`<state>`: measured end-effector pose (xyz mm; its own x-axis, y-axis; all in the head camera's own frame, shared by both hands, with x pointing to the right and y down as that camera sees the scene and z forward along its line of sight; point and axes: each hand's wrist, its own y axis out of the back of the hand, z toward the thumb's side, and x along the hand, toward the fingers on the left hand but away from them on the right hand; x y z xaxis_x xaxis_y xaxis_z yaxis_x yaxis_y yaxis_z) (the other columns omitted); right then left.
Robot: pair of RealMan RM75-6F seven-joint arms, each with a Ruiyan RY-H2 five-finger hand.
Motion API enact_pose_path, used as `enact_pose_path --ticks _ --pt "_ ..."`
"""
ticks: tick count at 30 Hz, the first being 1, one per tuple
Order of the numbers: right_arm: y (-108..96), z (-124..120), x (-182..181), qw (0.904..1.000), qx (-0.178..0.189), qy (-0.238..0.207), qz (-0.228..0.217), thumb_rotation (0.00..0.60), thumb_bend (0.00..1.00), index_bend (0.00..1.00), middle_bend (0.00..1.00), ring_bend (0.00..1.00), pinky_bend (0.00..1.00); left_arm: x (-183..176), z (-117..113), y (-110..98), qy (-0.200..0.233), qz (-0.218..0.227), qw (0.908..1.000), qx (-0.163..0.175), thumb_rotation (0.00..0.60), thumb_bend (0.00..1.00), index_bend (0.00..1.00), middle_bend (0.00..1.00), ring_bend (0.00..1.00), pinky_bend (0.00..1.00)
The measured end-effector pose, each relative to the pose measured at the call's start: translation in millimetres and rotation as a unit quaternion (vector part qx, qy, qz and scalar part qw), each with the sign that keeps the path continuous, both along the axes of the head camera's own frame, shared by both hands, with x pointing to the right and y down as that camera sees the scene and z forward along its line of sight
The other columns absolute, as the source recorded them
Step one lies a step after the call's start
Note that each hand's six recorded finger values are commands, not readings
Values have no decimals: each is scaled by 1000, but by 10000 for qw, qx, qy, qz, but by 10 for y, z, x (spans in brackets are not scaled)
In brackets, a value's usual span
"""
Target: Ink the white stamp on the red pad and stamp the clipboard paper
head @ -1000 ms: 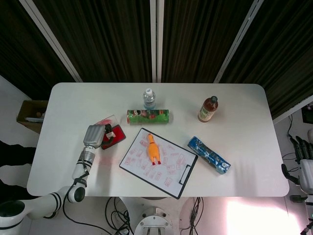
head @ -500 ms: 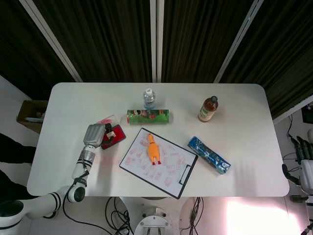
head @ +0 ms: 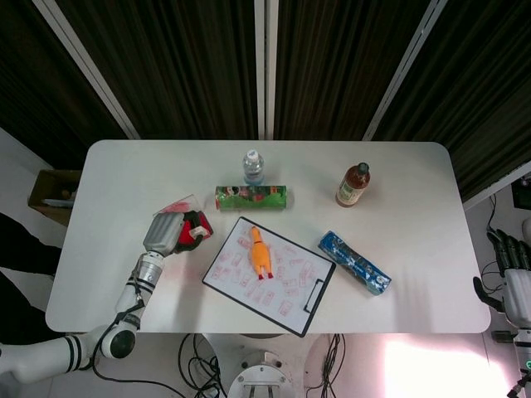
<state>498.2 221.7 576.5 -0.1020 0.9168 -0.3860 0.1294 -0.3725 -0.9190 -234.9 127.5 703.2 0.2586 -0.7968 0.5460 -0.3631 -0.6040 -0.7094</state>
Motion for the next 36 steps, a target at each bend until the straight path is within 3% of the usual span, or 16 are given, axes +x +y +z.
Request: enact_pose_path --ticks 9,15,27,36 --pt "22 11 -15 10000 -28 -14 -32 600 301 0 0 0 0 304 -198 586 280 968 9949 -65 600 446 708 703 826 865" --pt "50 7 9 10000 -40 -11 -1 600 301 0 0 0 0 503 -184 845 536 1319 9898 -70 600 446 710 705 827 865" --pt "61 3 52 10000 -65 46 39 600 301 0 0 0 0 586 149 892 644 1796 9816 -21 600 446 722 716 830 865" --pt "18 9 5 9999 -67 81 -14 600 301 0 0 0 0 587 220 881 774 2304 9697 237 600 444 724 718 829 861"
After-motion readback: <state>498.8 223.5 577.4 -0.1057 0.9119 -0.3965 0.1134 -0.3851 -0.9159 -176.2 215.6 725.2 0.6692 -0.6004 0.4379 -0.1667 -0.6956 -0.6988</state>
